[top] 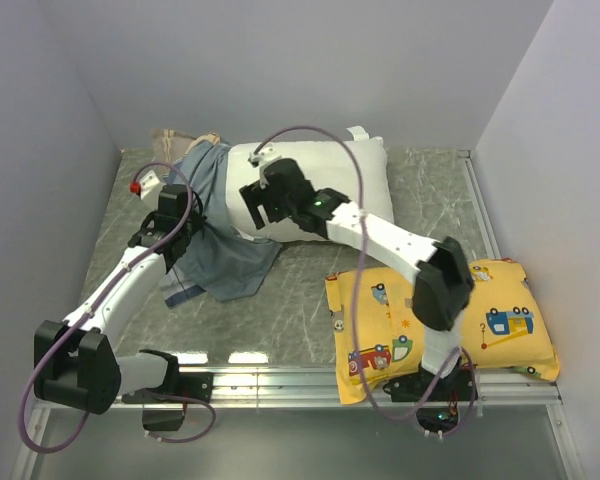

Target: Remove the pillowcase from the pillow

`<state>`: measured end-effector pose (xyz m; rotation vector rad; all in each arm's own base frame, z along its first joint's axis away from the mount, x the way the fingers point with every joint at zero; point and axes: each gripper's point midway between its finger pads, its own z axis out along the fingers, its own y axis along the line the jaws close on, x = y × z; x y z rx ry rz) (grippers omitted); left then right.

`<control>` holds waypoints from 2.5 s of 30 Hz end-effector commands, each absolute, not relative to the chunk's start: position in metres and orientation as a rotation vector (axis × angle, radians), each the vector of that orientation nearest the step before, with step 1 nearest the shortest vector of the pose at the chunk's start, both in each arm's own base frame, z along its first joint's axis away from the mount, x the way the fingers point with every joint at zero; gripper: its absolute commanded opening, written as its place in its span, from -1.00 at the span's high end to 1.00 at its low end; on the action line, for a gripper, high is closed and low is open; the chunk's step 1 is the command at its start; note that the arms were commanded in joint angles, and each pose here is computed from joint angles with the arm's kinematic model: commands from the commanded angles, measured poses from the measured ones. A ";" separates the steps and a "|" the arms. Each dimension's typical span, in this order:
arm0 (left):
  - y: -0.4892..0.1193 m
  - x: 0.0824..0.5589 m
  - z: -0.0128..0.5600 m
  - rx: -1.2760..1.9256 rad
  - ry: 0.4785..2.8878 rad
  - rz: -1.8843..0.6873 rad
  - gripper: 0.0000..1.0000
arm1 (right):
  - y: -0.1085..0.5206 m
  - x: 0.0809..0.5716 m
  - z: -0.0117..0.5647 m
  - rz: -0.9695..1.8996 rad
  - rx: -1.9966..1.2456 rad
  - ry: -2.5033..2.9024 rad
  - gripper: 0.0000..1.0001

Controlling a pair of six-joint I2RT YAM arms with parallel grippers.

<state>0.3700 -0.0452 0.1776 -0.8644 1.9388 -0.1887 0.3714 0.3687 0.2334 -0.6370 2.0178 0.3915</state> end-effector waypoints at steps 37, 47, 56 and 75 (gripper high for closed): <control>-0.060 0.461 0.318 -0.552 1.885 -0.298 -0.38 | 0.257 0.433 0.221 0.513 -0.054 2.145 1.00; -0.149 0.359 0.257 -0.709 1.890 -0.333 -0.58 | 0.273 0.436 0.230 0.556 -0.052 2.123 1.00; -0.214 0.366 0.196 -0.739 1.925 -0.425 -0.85 | 0.276 0.430 0.230 0.527 -0.079 2.130 1.00; -0.001 0.334 0.114 -1.268 1.836 0.035 0.99 | 0.170 0.477 0.291 0.421 0.142 2.033 1.00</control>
